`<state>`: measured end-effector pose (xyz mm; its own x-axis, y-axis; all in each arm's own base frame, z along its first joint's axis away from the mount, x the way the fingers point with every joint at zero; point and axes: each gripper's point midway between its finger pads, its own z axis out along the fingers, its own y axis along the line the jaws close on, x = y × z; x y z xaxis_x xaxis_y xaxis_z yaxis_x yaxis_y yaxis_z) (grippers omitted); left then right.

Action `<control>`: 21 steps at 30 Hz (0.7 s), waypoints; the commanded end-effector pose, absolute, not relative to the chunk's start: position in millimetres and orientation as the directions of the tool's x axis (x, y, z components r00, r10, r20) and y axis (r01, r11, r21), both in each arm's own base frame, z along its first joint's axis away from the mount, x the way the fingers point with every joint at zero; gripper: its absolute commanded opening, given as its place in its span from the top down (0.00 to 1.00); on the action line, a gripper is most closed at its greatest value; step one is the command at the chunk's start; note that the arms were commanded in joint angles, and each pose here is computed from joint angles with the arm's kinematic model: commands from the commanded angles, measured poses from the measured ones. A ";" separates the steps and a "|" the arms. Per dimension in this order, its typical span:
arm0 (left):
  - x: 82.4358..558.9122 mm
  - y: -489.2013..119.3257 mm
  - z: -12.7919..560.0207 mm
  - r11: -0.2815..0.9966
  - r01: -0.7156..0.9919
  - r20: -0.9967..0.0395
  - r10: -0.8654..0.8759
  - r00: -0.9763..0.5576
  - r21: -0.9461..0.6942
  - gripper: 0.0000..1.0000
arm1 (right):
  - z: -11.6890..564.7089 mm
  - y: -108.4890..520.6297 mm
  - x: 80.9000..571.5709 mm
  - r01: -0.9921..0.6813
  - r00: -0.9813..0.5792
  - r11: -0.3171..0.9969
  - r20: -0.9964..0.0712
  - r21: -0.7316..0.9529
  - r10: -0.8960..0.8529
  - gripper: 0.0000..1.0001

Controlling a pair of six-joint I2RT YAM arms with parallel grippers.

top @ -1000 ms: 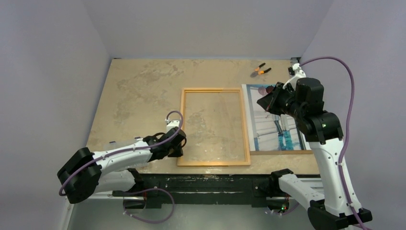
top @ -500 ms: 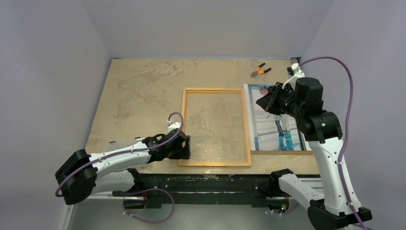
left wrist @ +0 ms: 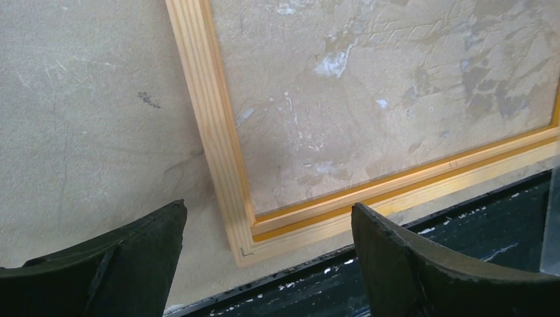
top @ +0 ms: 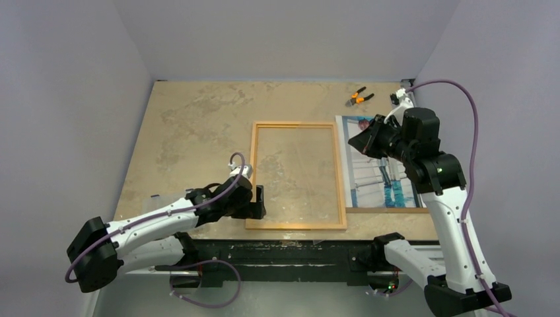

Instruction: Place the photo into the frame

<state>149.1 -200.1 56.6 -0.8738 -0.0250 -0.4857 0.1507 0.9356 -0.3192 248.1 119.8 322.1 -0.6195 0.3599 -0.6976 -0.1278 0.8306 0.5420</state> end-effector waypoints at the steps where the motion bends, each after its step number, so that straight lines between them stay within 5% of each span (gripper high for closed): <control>1: 160.2 -214.1 85.8 0.902 0.195 -0.520 -0.037 -0.854 -0.385 0.08 | 337.9 131.9 253.0 -0.212 -0.584 0.790 -0.723 0.576 0.370 1.00; 21: 205.0 -180.5 97.6 0.804 0.079 -0.445 -0.242 -0.862 -0.589 0.13 | 327.4 162.4 270.5 -0.299 -0.604 0.662 -0.673 0.688 0.427 1.00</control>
<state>199.0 -181.9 99.5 -0.8587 -0.2355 -0.4551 0.0719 0.8240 -0.5621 262.6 152.3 307.7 -0.6451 0.3767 -0.6648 -0.2406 0.7256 0.6447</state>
